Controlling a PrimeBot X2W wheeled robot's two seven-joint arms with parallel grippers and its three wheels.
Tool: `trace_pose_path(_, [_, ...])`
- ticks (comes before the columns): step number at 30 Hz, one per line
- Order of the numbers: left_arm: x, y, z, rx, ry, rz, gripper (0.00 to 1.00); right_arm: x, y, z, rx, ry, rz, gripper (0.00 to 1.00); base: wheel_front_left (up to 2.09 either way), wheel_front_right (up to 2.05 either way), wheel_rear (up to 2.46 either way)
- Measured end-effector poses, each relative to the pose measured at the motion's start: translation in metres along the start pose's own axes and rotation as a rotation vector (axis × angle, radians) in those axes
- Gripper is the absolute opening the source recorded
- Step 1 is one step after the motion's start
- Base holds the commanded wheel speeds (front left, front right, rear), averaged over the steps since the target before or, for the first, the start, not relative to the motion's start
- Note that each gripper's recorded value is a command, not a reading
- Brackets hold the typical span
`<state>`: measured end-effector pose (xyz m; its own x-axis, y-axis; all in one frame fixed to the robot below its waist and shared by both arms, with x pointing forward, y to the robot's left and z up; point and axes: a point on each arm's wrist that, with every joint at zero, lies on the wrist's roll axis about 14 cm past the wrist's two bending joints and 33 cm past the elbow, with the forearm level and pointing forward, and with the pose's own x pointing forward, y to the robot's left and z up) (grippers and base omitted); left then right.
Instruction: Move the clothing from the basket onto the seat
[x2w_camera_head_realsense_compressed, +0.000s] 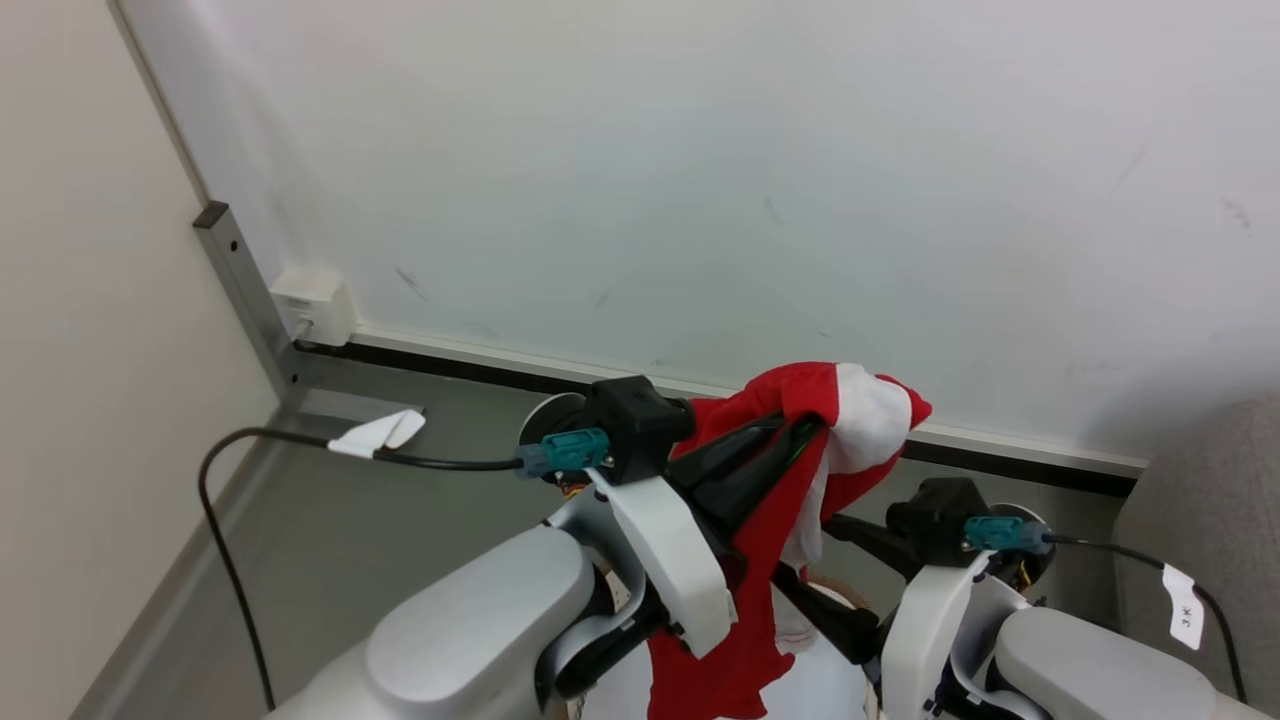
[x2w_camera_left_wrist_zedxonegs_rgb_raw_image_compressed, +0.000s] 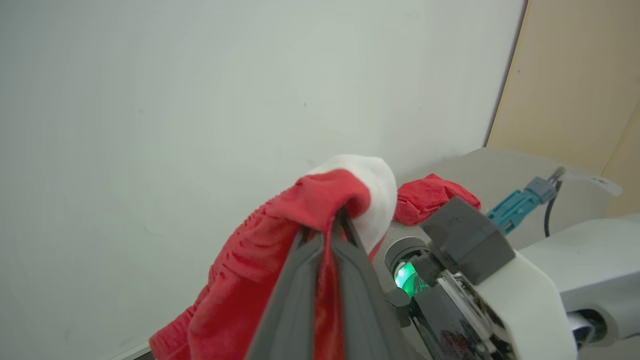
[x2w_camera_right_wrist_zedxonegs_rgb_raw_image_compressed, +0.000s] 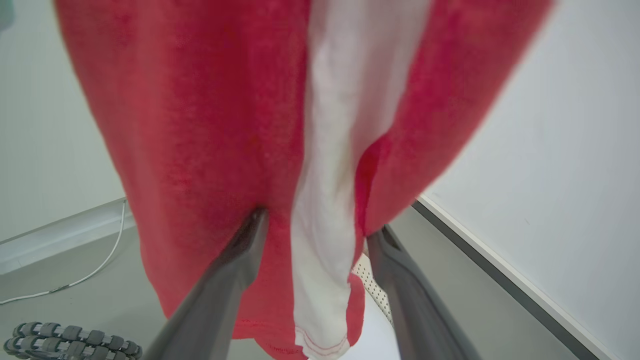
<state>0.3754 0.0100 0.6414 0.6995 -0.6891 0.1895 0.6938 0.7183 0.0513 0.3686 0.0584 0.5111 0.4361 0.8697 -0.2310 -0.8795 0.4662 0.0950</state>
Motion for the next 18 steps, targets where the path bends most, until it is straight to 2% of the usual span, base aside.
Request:
trace_pose_path(9, [-0.001,-0.006,0.004,0.001,-0.009,-0.015,0.0,0.012,0.018,-0.006,-0.002,0.024,0.037,1.0,0.0,0.0,0.0])
trace_pose_path(13, [0.0,-0.007,0.005,0.001,-0.012,-0.02,0.0,0.012,0.003,-0.012,-0.01,0.022,-0.016,1.0,0.0,0.0,0.0])
trace_pose_path(18, [0.0,-0.009,0.005,0.0,-0.014,-0.022,0.0,0.018,0.005,-0.014,-0.01,0.019,-0.027,1.0,0.0,0.0,0.0])
